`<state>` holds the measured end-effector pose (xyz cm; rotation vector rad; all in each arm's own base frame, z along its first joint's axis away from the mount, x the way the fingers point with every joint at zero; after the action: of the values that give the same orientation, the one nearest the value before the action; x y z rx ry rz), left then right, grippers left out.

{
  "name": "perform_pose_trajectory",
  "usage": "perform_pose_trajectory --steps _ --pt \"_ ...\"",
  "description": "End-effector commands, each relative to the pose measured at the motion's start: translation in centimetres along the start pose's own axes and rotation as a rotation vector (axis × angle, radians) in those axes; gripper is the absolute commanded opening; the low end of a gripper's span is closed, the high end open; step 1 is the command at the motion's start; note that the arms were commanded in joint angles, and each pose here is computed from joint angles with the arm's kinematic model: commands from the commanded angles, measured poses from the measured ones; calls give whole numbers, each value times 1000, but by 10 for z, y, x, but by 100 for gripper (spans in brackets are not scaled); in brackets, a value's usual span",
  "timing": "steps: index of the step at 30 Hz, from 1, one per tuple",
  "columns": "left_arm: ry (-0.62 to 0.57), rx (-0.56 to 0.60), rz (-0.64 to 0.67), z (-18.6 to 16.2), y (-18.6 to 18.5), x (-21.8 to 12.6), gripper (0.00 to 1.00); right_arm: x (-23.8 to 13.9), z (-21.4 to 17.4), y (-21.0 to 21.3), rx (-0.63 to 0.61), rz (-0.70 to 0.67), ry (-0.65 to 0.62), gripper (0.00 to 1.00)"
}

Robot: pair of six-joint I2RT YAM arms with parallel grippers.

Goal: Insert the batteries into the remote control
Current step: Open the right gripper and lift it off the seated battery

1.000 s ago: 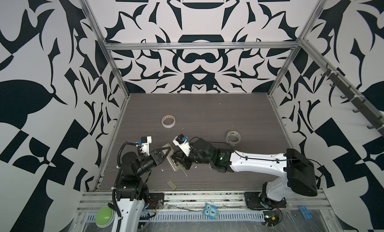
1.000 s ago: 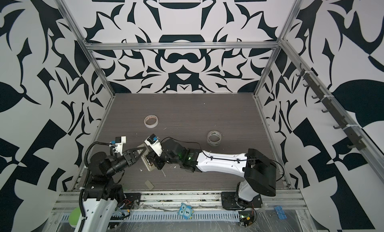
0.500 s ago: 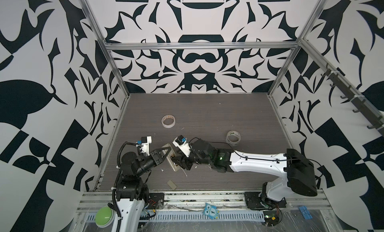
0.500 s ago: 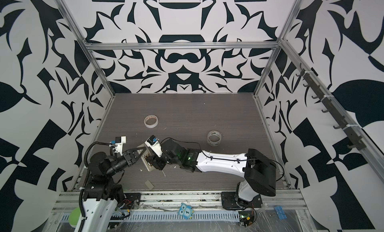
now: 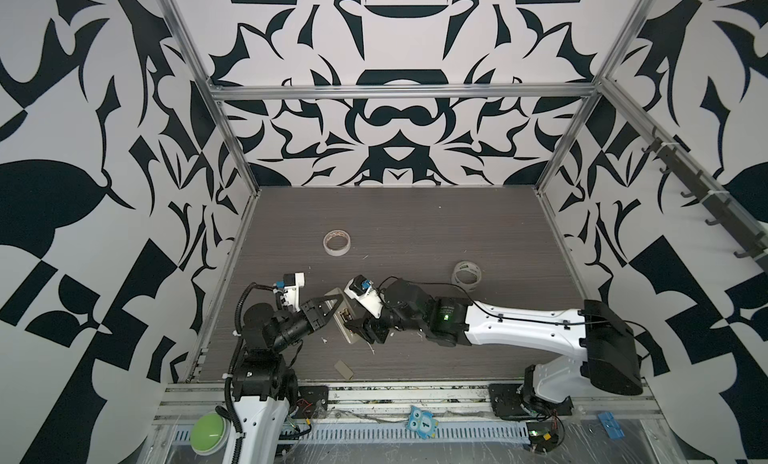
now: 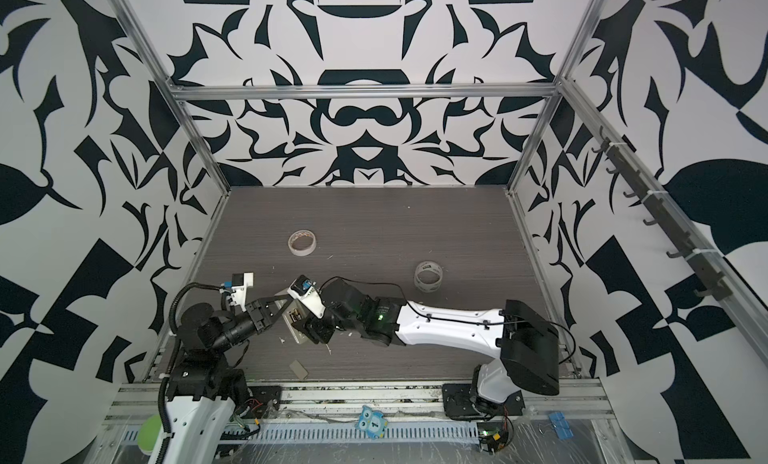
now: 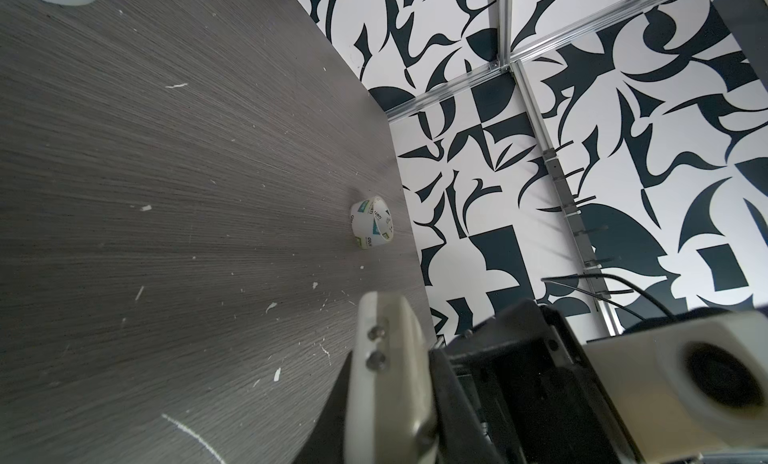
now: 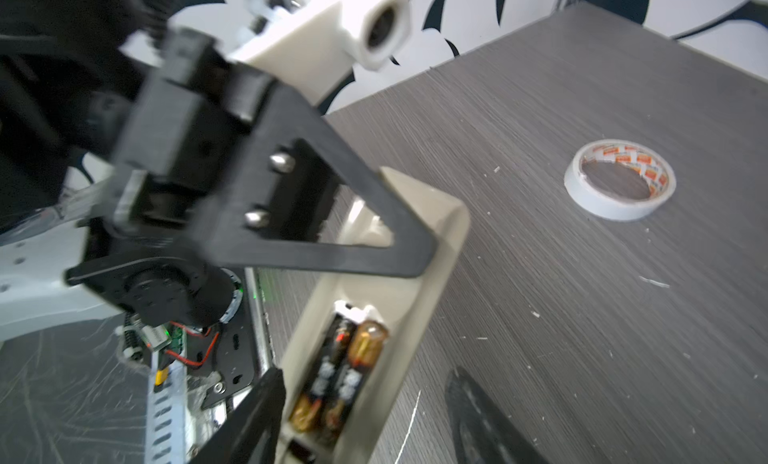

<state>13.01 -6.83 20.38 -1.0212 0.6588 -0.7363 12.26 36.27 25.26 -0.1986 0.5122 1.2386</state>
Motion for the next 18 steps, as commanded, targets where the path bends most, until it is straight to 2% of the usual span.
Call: perform_pose_trajectory --steps 1,8,18 --pt "1 41 -40 4 -12 -1 0 -27 34 10 -73 0 -99 66" --pt "5 42 -44 3 -12 -1 0 -50 44 11 -159 -18 -97 64" --pt "38 45 -67 -1 -15 1 0 -71 61 11 -459 -58 47 64"
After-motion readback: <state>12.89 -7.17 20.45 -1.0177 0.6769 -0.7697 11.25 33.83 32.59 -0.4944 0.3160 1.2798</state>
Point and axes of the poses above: each gripper's point midway between its finger pads, its own x axis out along the fingers, its own y axis along the line the jaws close on, z = x × y, the point moved 9 cm from there along -x, back along the fingers, and after that the axes turned 2 degrees about -x, right-handed, at the moved point
